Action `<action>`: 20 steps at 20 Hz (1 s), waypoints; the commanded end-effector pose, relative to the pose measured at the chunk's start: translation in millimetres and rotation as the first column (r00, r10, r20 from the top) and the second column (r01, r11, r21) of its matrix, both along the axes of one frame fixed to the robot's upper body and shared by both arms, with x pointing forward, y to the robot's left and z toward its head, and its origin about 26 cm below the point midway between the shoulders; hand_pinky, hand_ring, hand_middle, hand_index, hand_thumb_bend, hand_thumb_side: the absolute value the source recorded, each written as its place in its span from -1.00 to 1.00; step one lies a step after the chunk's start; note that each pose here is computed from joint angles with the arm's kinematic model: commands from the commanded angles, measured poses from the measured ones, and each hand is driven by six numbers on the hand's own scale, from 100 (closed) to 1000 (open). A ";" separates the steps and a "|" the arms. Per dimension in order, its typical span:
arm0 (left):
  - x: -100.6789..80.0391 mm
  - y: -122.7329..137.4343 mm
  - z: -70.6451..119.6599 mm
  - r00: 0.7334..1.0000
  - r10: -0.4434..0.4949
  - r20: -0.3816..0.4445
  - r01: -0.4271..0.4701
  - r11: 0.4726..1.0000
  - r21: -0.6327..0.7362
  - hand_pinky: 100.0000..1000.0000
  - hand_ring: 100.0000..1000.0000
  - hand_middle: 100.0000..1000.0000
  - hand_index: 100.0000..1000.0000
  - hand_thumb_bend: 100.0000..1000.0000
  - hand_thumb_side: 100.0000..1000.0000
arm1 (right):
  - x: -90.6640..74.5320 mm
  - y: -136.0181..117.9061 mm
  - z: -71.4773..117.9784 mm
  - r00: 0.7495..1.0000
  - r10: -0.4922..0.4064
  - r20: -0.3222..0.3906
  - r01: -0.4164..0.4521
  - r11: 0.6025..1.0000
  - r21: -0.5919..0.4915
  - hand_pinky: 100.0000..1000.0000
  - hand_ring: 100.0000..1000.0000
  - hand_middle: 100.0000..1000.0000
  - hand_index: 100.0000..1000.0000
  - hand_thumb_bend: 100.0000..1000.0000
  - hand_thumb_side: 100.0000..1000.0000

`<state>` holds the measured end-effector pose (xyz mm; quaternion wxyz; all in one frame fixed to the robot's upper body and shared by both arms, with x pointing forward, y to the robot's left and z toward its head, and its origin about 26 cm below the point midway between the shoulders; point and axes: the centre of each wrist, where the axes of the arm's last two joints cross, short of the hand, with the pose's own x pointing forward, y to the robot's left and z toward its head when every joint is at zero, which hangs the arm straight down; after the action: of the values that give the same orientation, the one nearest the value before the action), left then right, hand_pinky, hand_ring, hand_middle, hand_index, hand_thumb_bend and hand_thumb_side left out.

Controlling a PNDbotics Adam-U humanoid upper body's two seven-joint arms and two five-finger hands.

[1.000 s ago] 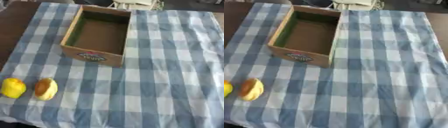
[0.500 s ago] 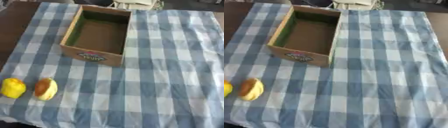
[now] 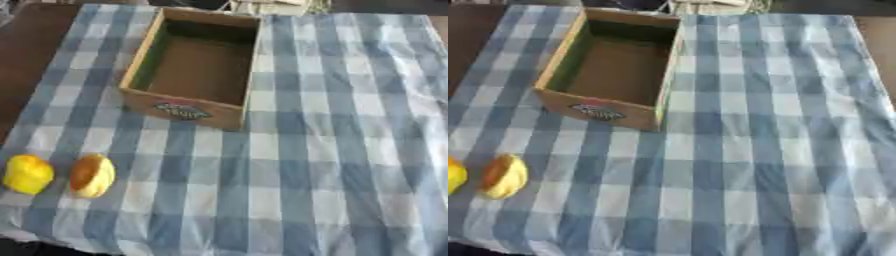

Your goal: Pick up objects on the table and place them in the box.

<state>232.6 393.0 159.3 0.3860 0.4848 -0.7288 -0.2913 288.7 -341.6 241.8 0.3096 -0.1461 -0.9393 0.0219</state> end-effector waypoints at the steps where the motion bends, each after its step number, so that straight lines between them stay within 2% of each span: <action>1: -3.9 10.2 18.6 0.988 -0.001 -0.154 0.027 0.986 0.162 0.82 0.72 0.59 0.81 0.05 -0.87 | -4.3 -3.1 11.6 0.999 -0.017 0.031 0.018 0.999 -0.042 0.47 0.50 0.06 0.38 -1.00 0.02; 4: -4.8 14.0 24.7 0.949 -0.025 -0.316 0.102 0.968 0.229 0.90 0.77 0.58 0.81 0.31 -0.84 | -4.6 -3.7 11.3 0.999 -0.019 0.027 0.020 0.999 -0.048 0.47 0.50 0.06 0.38 -1.00 0.02; 7: -3.3 13.8 30.5 0.882 -0.016 -0.472 0.172 0.941 0.290 0.92 0.80 0.64 0.84 0.42 -0.86 | -4.8 -3.9 11.0 1.000 -0.021 0.023 0.022 0.998 -0.052 0.47 0.50 0.06 0.38 -1.00 0.02; 11: -1.2 9.3 30.5 0.782 0.004 -0.624 0.255 0.910 0.326 0.93 0.83 0.69 0.87 0.42 -1.00 | -4.5 -3.2 10.8 1.000 -0.017 0.018 0.018 0.998 -0.055 0.47 0.50 0.06 0.38 -1.00 0.03; 13: 0.3 7.4 31.8 0.749 0.025 -0.662 0.265 0.904 0.335 0.92 0.83 0.70 0.89 0.38 -1.00 | -4.3 -2.7 10.4 1.000 -0.014 0.016 0.015 0.998 -0.055 0.47 0.50 0.06 0.38 -1.00 0.03; 14: 1.4 6.3 32.7 0.740 0.034 -0.671 0.264 0.904 0.337 0.92 0.82 0.70 0.90 0.36 -1.00 | -4.2 -2.4 10.2 1.000 -0.012 0.014 0.013 0.998 -0.054 0.47 0.50 0.06 0.38 -1.00 0.04; 16: 3.7 4.2 35.3 0.740 0.053 -0.671 0.251 0.903 0.348 0.91 0.81 0.69 0.91 0.28 -1.00 | -4.0 -1.9 9.9 1.000 -0.010 0.012 0.010 0.999 -0.052 0.47 0.50 0.06 0.38 -1.00 0.04; 19: 7.5 -0.9 36.6 0.763 0.055 -0.645 0.232 0.907 0.352 0.88 0.78 0.66 0.88 0.05 -1.00 | -3.5 -0.8 10.5 1.000 -0.003 0.014 0.004 0.999 -0.050 0.47 0.50 0.06 0.38 -1.00 0.03; 20: 8.7 -2.8 36.6 0.771 0.051 -0.635 0.227 0.909 0.349 0.87 0.78 0.66 0.88 0.05 -1.00 | -3.4 -0.5 10.6 1.000 -0.001 0.016 0.002 0.999 -0.049 0.47 0.50 0.06 0.38 -1.00 0.03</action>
<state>240.1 392.2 184.6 0.5003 0.3773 -0.5060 -0.5927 288.2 -342.1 241.0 0.3153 -0.1492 -0.9367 0.0310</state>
